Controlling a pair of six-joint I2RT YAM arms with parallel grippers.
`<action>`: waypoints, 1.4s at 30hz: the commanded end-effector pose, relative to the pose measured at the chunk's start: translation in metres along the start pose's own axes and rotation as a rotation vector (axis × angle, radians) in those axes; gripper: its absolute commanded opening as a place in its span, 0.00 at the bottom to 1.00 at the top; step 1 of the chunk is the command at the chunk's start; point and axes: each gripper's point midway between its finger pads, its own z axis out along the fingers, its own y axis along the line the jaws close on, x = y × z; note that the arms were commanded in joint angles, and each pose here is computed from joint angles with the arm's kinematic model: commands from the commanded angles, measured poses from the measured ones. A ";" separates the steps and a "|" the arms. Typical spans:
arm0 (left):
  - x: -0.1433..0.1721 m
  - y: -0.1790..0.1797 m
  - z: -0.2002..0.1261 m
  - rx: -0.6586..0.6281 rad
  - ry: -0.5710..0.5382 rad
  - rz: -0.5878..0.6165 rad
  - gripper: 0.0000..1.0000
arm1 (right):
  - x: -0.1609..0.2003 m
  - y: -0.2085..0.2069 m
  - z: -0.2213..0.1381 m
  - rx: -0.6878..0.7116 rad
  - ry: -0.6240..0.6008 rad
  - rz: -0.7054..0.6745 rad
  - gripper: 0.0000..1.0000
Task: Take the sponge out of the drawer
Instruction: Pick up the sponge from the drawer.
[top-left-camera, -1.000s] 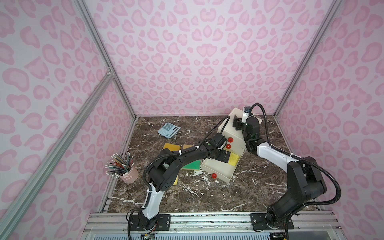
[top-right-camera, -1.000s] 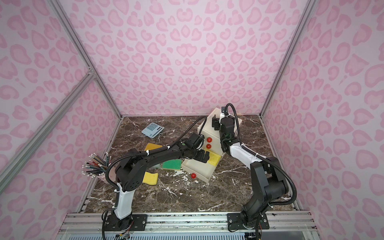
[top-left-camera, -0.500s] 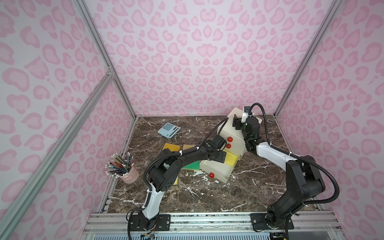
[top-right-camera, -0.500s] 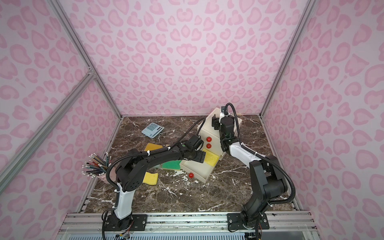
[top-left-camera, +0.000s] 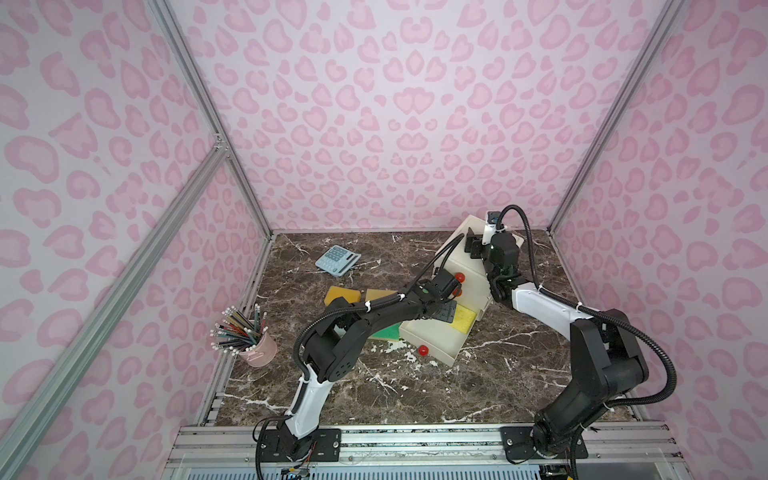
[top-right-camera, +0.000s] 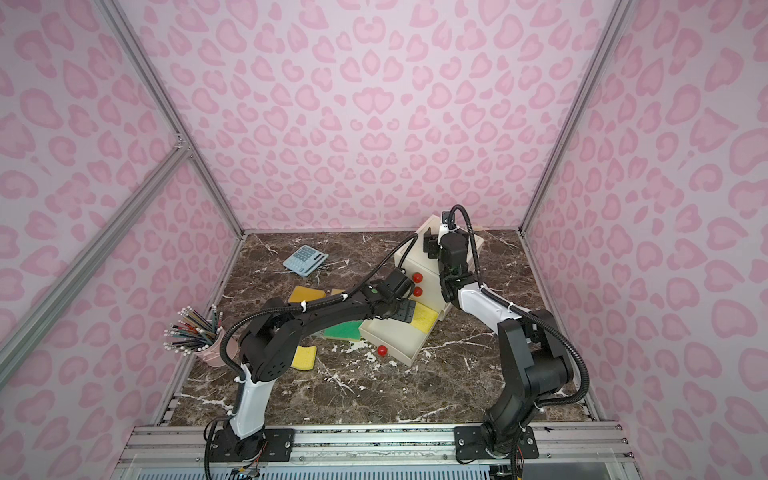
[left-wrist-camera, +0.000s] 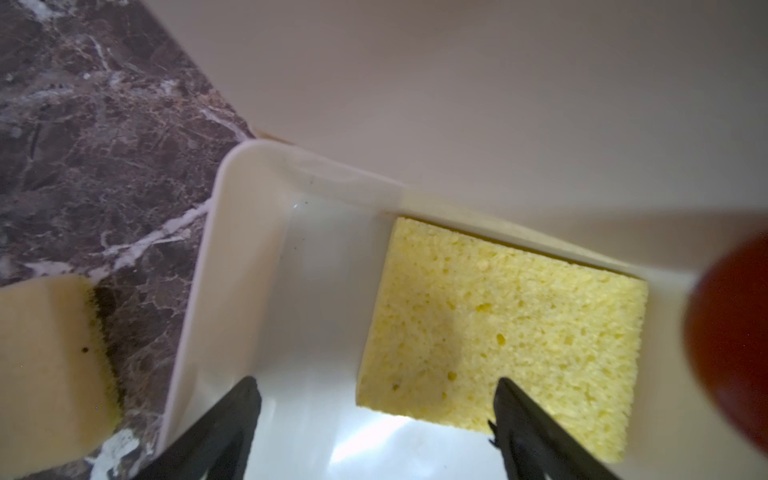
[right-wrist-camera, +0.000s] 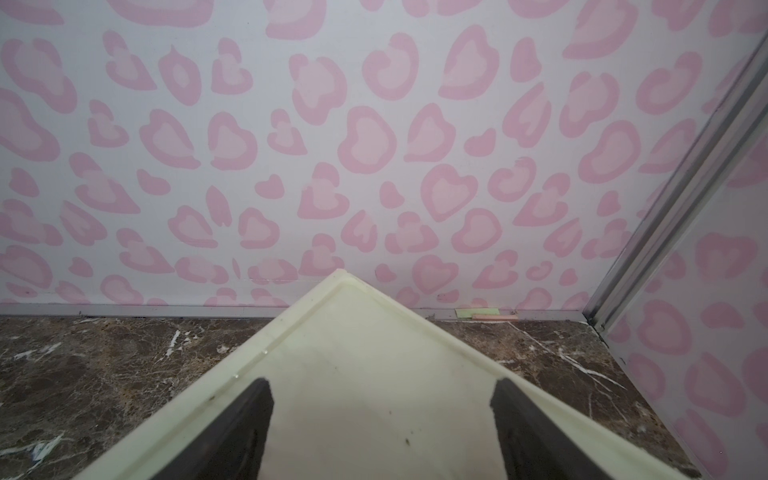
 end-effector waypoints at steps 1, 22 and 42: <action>-0.007 0.006 -0.001 -0.046 -0.030 -0.011 0.90 | 0.120 -0.023 -0.020 0.062 0.437 -0.210 0.84; -0.010 0.001 0.009 -0.085 -0.035 0.039 0.98 | 0.116 -0.031 -0.021 0.098 0.438 -0.213 0.84; -0.004 0.007 0.012 -0.102 -0.039 -0.018 0.98 | 0.121 -0.029 -0.017 0.092 0.458 -0.220 0.84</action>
